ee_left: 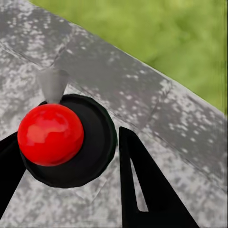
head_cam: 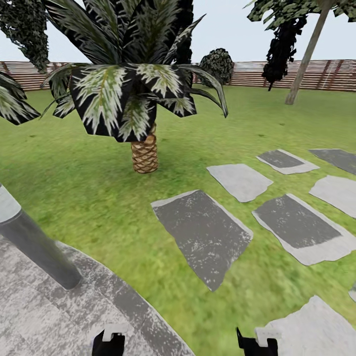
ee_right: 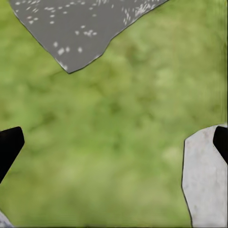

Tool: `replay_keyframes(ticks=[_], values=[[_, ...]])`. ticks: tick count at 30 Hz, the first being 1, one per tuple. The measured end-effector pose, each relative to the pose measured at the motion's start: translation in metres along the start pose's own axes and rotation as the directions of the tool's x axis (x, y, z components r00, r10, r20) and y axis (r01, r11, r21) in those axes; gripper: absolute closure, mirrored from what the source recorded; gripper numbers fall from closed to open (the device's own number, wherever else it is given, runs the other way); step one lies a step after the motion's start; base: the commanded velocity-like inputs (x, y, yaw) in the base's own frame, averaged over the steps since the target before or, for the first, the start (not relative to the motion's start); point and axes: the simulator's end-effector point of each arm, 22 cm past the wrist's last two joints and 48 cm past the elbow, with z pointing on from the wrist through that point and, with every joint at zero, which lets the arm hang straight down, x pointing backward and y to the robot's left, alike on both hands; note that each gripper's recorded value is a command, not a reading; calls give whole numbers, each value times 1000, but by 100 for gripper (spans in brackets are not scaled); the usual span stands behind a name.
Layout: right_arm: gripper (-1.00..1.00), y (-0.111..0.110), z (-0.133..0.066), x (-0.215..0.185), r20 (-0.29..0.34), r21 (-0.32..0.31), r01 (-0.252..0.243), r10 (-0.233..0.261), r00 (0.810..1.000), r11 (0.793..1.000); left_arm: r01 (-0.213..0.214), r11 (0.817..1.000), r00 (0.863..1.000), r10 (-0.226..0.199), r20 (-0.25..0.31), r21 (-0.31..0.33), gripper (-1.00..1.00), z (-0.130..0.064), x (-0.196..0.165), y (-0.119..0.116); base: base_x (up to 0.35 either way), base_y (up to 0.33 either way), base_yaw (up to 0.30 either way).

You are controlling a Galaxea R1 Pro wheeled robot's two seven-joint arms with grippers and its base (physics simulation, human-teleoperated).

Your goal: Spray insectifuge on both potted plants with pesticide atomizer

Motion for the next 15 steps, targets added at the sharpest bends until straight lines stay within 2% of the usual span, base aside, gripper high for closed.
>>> replay_keyframes(ticks=[15], values=[[-100, 0, 0, -1, 2, 0, 0, 0, 1000, 1000, 8, 1000, 1000, -8, 4, -2, 100, 0, -2, 0, 1, -1, -300]])
